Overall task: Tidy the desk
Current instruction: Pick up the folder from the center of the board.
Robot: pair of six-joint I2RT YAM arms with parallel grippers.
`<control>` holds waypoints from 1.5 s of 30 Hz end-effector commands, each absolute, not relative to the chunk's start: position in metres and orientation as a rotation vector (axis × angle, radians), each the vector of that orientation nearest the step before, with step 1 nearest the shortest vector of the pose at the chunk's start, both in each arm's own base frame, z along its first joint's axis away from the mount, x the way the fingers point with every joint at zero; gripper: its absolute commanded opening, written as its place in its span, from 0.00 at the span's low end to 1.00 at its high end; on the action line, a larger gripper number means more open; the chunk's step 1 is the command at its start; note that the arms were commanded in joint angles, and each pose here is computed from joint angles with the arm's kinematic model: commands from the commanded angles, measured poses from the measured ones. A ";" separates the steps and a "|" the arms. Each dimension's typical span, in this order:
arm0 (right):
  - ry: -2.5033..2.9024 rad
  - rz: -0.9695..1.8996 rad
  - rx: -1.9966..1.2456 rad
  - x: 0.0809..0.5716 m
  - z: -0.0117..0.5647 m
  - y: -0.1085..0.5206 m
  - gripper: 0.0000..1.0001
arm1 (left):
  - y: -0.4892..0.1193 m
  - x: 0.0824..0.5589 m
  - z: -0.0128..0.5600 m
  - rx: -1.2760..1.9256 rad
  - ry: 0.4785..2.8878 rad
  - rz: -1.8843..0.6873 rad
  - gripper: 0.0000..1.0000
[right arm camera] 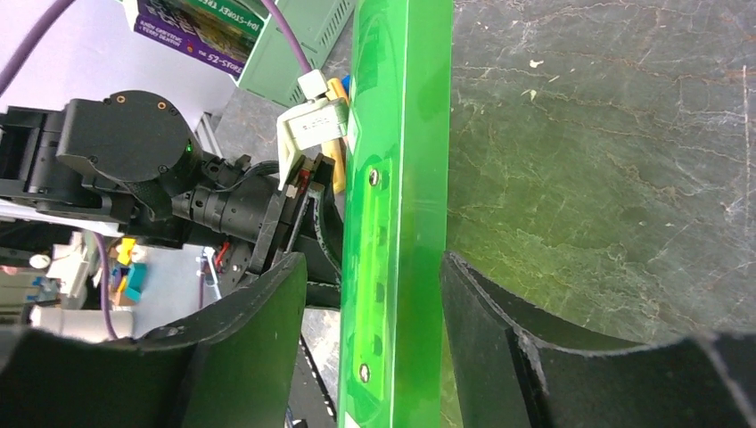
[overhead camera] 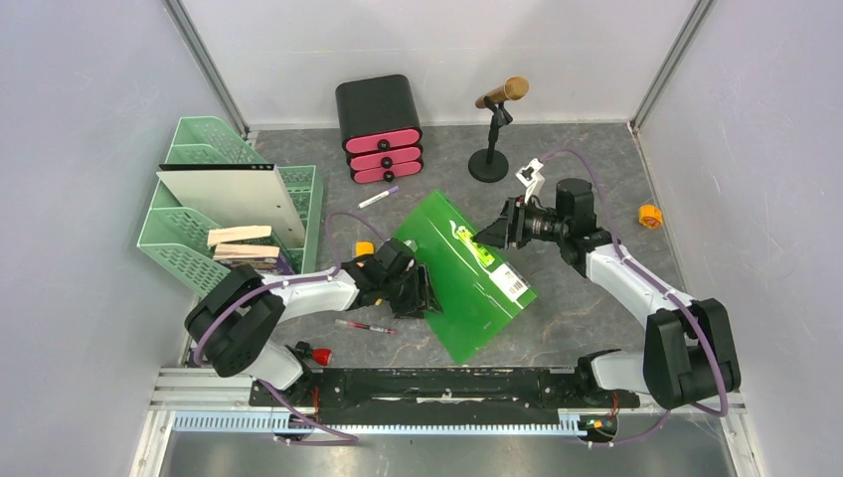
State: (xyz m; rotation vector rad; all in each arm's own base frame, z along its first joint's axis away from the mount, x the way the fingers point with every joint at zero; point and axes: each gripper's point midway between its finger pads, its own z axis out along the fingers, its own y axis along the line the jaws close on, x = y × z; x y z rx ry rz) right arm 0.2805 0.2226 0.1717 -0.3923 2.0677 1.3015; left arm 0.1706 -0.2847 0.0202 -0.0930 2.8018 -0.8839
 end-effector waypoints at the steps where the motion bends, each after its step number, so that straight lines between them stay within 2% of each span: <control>1: 2.394 1.598 -0.483 0.188 0.138 0.241 0.61 | -0.257 0.151 -0.033 -0.135 2.914 -0.651 0.60; 13: 2.433 1.649 -0.559 0.168 0.146 0.250 0.48 | -0.258 0.150 -0.033 -0.130 2.919 -0.652 0.60; 20: 2.457 1.577 -0.580 0.160 0.148 0.244 0.44 | -0.259 0.150 -0.034 -0.128 2.921 -0.651 0.61; 26: 2.495 1.544 -0.659 0.148 0.140 0.245 0.50 | -0.259 0.150 -0.035 -0.125 2.926 -0.651 0.61; 33: 2.579 1.467 -0.677 0.141 0.108 0.237 0.51 | -0.261 0.149 -0.036 -0.120 2.932 -0.650 0.61; 41: 2.741 1.097 -0.617 0.162 0.043 0.211 0.56 | -0.260 0.149 -0.035 -0.117 2.928 -0.647 0.61; 45: 2.780 1.004 -0.557 0.167 0.022 0.197 0.56 | -0.259 0.149 -0.032 -0.117 2.917 -0.650 0.62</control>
